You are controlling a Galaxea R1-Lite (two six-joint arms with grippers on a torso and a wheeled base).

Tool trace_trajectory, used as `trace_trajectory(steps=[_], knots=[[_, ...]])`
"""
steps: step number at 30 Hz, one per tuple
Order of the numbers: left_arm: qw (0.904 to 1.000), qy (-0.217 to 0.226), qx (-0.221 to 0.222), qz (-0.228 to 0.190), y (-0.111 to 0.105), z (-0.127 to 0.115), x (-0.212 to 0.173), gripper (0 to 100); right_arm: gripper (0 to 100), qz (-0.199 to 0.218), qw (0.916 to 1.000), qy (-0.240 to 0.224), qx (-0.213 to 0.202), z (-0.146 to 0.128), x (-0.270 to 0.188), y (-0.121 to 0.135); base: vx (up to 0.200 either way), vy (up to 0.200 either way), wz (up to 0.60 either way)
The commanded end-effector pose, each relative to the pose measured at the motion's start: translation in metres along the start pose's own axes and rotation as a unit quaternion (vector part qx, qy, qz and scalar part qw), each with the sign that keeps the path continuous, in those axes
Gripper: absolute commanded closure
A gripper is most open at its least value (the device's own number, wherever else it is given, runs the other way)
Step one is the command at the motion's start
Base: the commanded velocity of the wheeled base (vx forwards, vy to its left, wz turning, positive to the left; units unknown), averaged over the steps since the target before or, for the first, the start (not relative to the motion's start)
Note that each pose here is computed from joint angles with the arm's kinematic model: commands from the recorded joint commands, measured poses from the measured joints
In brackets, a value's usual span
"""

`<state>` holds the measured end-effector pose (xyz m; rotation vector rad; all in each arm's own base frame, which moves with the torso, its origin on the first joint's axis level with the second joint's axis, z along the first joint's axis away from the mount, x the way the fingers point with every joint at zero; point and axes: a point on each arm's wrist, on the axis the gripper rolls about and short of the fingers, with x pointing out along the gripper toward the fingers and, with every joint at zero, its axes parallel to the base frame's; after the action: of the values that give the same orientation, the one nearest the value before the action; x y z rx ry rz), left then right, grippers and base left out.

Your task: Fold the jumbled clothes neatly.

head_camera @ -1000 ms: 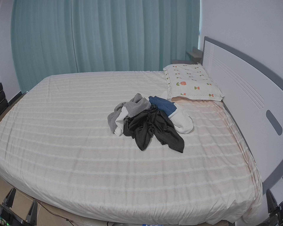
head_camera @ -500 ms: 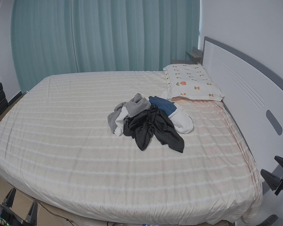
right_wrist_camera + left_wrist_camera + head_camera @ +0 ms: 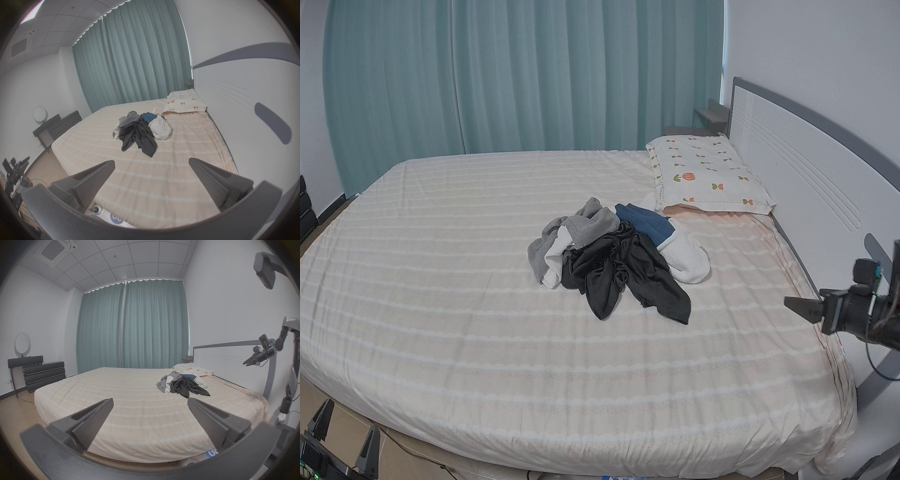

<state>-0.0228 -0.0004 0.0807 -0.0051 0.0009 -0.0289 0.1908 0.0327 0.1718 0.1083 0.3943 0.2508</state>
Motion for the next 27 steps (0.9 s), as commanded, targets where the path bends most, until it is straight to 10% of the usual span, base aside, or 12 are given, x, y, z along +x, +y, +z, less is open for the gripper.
trace_trajectory(steps=[1,27], knots=[[1.0000,0.001,0.000,0.000,0.000,-0.005,0.000,0,0,-0.038,0.9968,0.043,0.055,-0.023,0.211,0.019,0.000,0.000,0.00],[1.0000,0.000,0.000,0.000,0.000,-0.005,0.000,0,0,-0.077,0.9844,0.092,0.129,-0.089,0.337,0.039,0.000,0.000,0.00]])
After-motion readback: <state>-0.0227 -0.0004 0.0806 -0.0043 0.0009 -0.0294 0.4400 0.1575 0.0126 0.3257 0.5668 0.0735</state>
